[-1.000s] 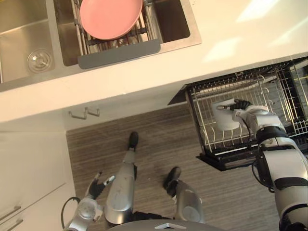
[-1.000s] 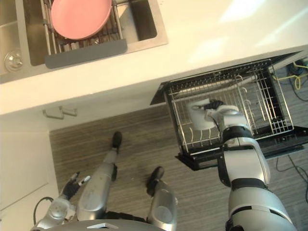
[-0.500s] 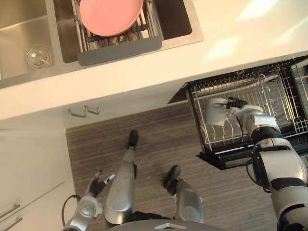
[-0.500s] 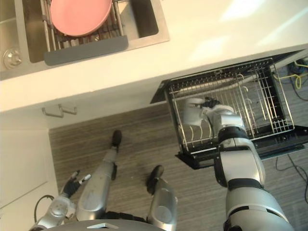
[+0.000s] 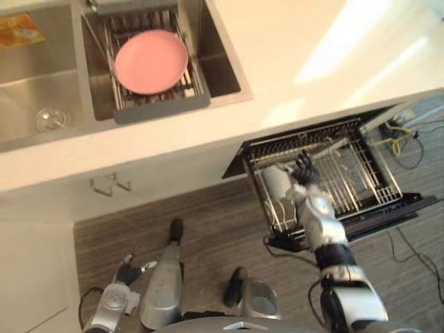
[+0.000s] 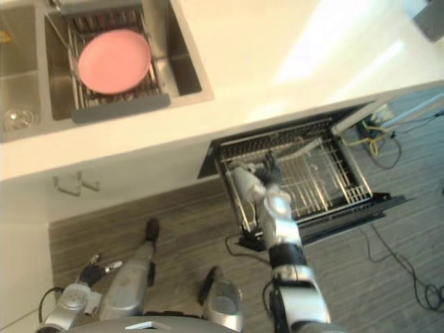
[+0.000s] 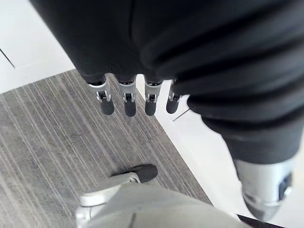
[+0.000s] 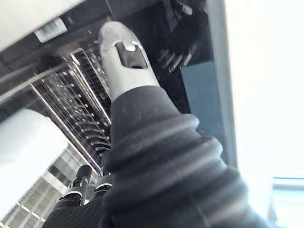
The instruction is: Walk over to the sink, pick up the cup, carry it to the dishwasher, place the cup inside the dishwasher, then close the dishwasher door
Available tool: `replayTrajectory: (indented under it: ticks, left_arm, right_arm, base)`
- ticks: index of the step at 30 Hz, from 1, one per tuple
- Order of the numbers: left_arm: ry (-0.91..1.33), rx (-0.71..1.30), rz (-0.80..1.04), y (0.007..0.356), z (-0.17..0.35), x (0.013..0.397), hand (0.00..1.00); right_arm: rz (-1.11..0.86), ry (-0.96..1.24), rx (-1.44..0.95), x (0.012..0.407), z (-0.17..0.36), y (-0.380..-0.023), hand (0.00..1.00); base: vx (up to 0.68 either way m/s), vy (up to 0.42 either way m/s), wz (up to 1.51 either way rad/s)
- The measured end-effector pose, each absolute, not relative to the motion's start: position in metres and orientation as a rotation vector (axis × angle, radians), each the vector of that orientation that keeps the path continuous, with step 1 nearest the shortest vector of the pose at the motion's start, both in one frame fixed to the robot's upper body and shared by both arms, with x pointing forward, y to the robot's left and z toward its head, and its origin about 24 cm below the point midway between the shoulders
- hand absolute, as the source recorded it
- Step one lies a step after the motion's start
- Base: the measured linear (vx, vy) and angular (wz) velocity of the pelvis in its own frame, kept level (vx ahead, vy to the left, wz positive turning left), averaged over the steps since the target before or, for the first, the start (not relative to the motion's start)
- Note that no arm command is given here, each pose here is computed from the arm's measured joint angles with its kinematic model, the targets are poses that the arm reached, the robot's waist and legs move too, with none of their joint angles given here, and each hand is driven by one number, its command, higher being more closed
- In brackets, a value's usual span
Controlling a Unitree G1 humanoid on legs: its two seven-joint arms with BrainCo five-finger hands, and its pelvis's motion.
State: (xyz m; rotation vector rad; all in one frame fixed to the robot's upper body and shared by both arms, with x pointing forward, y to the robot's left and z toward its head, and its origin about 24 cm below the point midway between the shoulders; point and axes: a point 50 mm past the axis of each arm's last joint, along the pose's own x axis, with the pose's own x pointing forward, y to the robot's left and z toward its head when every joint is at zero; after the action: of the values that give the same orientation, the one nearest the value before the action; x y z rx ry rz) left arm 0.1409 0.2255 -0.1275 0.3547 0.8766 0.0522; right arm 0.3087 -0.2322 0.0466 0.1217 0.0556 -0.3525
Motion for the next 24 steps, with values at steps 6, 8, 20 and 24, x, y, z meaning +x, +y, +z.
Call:
replayTrajectory:
  ticks: [6, 8, 20, 24]
  left_arm:
    - [0.995, 0.188, 0.073, 0.210, -0.144, 0.110, 0.00]
    - [1.013, 0.147, 0.076, 0.206, -0.147, 0.103, 0.00]
    - [1.337, 0.000, 0.291, 0.211, -0.166, 0.031, 0.00]
    - [1.394, -0.044, 0.326, 0.205, -0.169, 0.009, 0.00]
  right_arm:
    - [-0.231, -0.187, 0.118, 0.279, 0.069, -0.230, 0.00]
    - [-0.135, -0.234, 0.119, 0.276, 0.075, -0.225, 0.00]
    - [0.020, -0.532, 0.349, 0.274, 0.137, -0.204, 0.00]
    - [-0.004, -0.512, 0.374, 0.277, 0.137, -0.203, 0.00]
  base:
    - [0.01, -0.047, -0.01]
    - [-0.05, -0.056, 0.20]
    - [-0.01, -0.031, 0.41]
    - [-0.11, -0.005, 0.09]
